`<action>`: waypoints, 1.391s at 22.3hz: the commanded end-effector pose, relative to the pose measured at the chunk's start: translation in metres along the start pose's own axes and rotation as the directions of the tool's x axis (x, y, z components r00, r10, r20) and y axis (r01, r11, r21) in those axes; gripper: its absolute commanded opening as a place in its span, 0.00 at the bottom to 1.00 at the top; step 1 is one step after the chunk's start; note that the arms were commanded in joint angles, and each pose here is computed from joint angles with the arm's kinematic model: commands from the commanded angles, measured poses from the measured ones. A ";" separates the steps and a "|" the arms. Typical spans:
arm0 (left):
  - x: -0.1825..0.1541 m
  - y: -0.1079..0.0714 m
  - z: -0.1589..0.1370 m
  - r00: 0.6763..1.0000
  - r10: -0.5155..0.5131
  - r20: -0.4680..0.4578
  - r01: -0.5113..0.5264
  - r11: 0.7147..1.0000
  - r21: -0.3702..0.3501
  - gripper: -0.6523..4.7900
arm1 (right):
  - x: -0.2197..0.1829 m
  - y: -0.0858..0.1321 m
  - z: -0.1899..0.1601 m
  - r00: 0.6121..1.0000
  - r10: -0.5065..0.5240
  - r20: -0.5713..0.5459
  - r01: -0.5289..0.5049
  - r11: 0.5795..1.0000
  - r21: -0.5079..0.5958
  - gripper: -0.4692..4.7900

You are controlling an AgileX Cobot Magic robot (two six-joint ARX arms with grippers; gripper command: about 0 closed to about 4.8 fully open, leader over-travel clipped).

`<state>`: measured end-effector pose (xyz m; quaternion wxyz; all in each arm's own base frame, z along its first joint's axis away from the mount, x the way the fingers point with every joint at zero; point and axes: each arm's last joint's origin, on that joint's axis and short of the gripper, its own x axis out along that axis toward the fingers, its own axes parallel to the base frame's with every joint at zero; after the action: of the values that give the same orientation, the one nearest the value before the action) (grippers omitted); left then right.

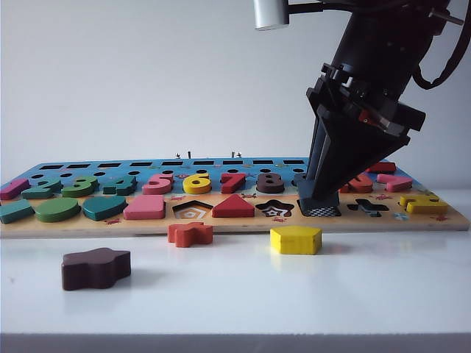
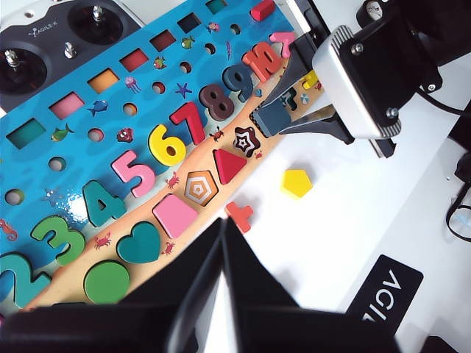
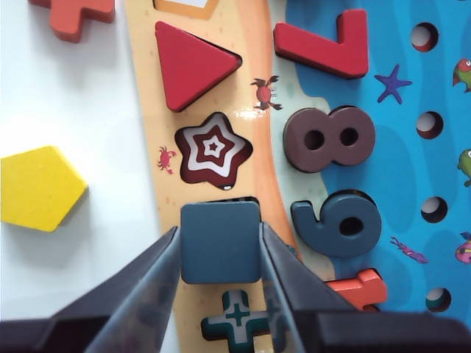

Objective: Insert the cube into the slot.

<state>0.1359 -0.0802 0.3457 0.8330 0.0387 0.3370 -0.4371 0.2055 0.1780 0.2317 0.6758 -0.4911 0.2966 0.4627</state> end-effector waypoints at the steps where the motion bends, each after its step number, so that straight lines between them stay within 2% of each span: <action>1: -0.002 -0.001 0.002 1.000 -0.004 0.018 0.004 1.000 0.013 0.15 | 0.000 -0.002 -0.001 1.000 -0.005 0.008 0.005 1.000 0.002 0.39; 8: -0.002 -0.001 0.002 1.000 -0.004 0.018 0.004 1.000 0.013 0.15 | 0.003 0.002 -0.003 1.000 0.007 -0.001 -0.007 1.000 0.002 0.45; 31: -0.002 -0.001 0.002 1.000 -0.004 0.017 0.004 1.000 0.013 0.15 | 0.003 -0.001 -0.001 0.999 -0.022 0.024 0.022 1.000 0.006 0.49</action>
<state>0.1359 -0.0802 0.3457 0.8330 0.0387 0.3370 -0.4371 0.2068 0.1764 0.2278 0.6802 -0.4885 0.2945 0.4603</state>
